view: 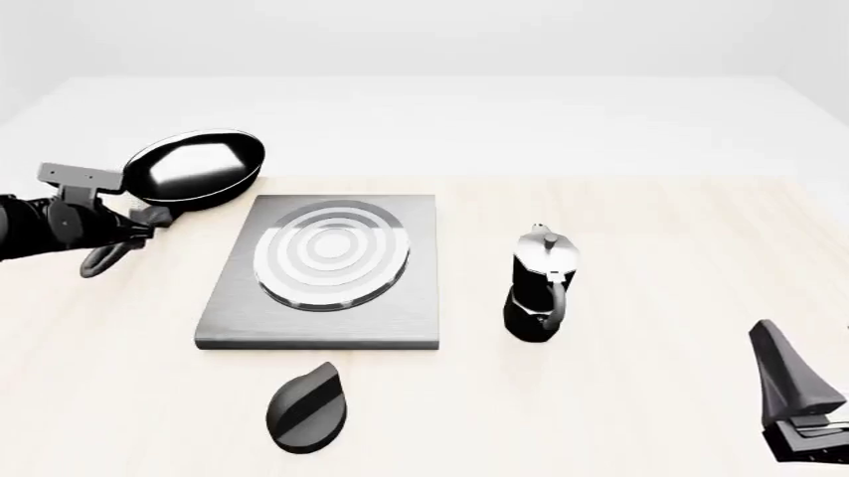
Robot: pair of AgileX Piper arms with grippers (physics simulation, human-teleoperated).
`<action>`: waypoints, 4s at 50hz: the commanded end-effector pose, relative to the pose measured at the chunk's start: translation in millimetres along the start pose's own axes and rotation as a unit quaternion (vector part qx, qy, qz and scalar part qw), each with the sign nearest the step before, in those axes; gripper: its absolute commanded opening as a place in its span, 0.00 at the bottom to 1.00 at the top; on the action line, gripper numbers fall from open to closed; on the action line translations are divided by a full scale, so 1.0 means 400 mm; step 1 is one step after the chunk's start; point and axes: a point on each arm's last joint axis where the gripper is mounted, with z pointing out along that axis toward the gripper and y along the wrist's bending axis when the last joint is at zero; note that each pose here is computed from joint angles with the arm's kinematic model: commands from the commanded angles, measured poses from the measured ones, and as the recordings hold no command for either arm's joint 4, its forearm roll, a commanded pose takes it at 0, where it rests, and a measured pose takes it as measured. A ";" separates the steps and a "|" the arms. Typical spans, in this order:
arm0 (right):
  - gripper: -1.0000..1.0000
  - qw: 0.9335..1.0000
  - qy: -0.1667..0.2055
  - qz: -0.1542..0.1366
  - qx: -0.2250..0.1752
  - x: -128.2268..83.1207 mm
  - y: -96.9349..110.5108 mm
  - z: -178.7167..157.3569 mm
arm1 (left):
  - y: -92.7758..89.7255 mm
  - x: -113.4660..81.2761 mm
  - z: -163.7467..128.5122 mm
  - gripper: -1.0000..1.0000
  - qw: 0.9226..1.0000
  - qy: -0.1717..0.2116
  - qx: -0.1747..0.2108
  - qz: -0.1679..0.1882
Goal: Turn on the stove and put the frying pan on it.
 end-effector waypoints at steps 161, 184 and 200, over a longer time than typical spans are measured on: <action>1.00 0.999 -0.029 0.021 -0.018 -0.052 0.002 -0.024 | -0.282 0.242 -0.626 0.00 0.967 -0.143 0.153 0.142; 1.00 0.999 -0.029 0.021 -0.018 -0.054 0.001 -0.025 | -0.292 0.287 -0.600 0.00 0.969 -0.127 0.155 0.142; 1.00 0.999 -0.030 0.022 -0.017 -0.056 0.001 -0.025 | -0.301 0.308 -0.587 0.00 0.969 -0.121 0.160 0.148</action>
